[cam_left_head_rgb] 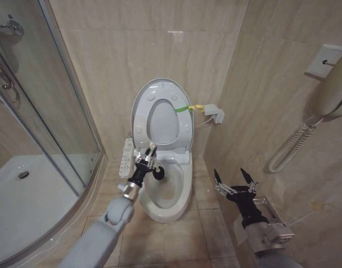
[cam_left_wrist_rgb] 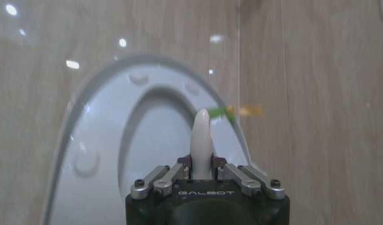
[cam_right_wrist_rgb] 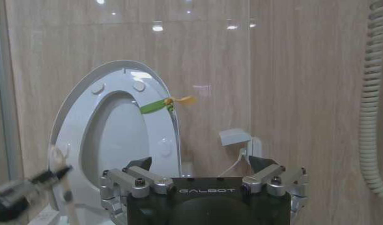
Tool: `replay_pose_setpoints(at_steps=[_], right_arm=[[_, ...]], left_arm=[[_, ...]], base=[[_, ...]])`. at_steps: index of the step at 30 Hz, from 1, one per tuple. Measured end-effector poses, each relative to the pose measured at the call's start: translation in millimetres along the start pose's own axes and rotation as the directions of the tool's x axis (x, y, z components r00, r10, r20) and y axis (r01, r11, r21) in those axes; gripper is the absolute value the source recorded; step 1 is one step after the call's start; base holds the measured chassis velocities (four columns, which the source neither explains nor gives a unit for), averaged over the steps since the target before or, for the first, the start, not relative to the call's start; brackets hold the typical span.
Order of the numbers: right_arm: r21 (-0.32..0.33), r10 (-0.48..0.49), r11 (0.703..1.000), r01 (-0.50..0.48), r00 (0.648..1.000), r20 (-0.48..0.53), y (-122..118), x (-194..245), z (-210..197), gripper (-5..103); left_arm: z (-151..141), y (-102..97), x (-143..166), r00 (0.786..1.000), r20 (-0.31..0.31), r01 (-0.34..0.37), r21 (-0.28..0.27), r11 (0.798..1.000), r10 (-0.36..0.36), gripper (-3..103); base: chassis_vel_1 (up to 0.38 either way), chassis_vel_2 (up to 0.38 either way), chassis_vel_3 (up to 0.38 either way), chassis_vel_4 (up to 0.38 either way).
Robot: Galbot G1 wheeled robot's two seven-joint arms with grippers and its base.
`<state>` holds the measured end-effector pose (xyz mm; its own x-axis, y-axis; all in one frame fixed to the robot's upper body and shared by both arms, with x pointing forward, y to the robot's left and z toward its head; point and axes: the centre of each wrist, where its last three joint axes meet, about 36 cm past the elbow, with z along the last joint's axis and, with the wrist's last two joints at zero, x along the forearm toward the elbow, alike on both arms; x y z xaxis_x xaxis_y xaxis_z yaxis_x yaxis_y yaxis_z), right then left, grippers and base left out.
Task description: Open the toilet lid, clean the toilet bowl with a toilet brush, close the toilet lid, and flush.
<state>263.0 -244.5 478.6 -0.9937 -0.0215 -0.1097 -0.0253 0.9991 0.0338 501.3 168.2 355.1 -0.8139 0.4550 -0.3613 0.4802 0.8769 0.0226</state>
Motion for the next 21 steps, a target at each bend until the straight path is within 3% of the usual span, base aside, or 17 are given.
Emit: replay_pose_setpoints(at_steps=[7,21], right_arm=[[0.000,0.000,1.000,0.000,1.000,0.000,0.0,0.0,0.0,100],[0.000,0.000,1.000,0.000,1.000,0.000,0.0,0.0,0.0,100]], left_arm=[[37.2,2.0,-1.8,0.997,-0.071,0.013,-0.005,1.000,-0.014,20],[35.1,0.6,8.6,0.998,-0.067,0.011,-0.020,1.000,-0.012,20]], base=[[0.000,0.000,0.000,0.000],[-0.007,0.007,0.005,-0.009]])
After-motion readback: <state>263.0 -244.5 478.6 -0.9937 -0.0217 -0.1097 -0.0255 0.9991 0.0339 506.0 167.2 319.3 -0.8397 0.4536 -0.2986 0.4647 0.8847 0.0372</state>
